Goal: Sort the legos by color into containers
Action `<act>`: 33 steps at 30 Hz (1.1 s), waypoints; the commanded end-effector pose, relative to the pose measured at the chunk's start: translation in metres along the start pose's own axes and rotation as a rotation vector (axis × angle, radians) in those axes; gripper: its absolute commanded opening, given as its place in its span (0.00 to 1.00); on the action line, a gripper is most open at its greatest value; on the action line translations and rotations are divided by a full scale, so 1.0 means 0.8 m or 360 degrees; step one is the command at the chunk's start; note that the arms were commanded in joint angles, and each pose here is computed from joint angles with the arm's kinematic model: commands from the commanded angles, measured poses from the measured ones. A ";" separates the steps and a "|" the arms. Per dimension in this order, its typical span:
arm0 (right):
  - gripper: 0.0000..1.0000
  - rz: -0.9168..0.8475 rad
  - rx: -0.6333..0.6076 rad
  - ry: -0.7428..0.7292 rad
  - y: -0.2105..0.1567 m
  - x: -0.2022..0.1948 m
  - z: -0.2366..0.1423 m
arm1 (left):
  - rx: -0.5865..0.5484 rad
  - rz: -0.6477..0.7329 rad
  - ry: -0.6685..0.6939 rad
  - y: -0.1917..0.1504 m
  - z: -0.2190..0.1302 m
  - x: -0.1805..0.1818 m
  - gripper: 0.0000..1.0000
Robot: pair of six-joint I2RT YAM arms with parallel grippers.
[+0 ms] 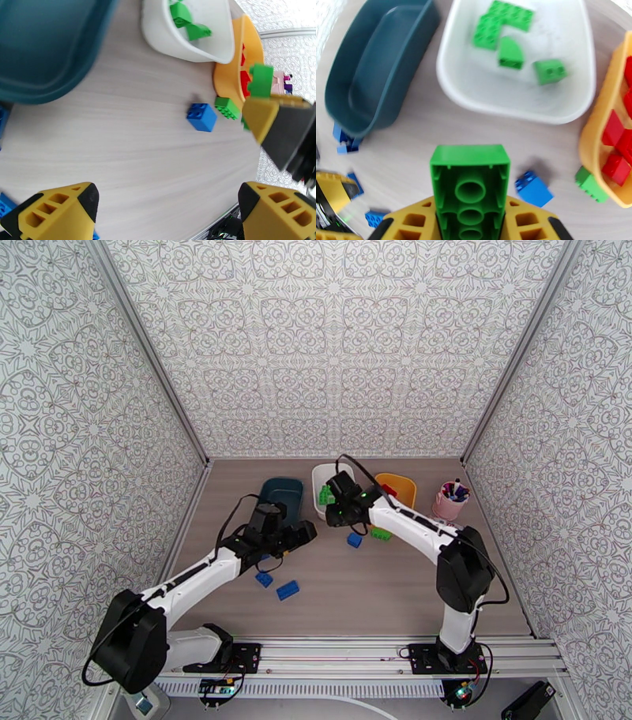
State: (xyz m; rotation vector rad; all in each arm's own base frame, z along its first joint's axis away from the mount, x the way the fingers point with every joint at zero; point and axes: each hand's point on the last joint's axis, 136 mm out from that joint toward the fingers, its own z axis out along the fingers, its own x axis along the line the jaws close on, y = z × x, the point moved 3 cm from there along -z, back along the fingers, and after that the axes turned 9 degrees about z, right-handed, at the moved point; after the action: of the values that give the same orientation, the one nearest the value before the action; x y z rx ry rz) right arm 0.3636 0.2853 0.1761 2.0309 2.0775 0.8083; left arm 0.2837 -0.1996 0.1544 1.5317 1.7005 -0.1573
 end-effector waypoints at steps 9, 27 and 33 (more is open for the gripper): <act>0.45 0.0174 -0.0084 -0.0006 0.108 0.004 0.013 | -0.0079 0.0024 -0.0012 0.010 -0.014 -0.013 0.99; 0.84 0.0323 -0.0102 -0.0034 0.019 -0.064 -0.045 | -0.0050 0.0123 0.0065 0.008 0.000 -0.016 0.99; 0.91 0.0416 -0.0018 -0.0141 -0.060 -0.117 -0.039 | -0.0025 0.0134 0.0040 0.006 0.011 -0.024 0.99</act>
State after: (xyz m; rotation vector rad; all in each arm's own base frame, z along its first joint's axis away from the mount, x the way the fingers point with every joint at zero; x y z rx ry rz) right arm 0.3250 0.1994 0.1729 2.2728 1.8507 0.7685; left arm 0.2852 -0.2104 0.1554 1.5872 1.6878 -0.0906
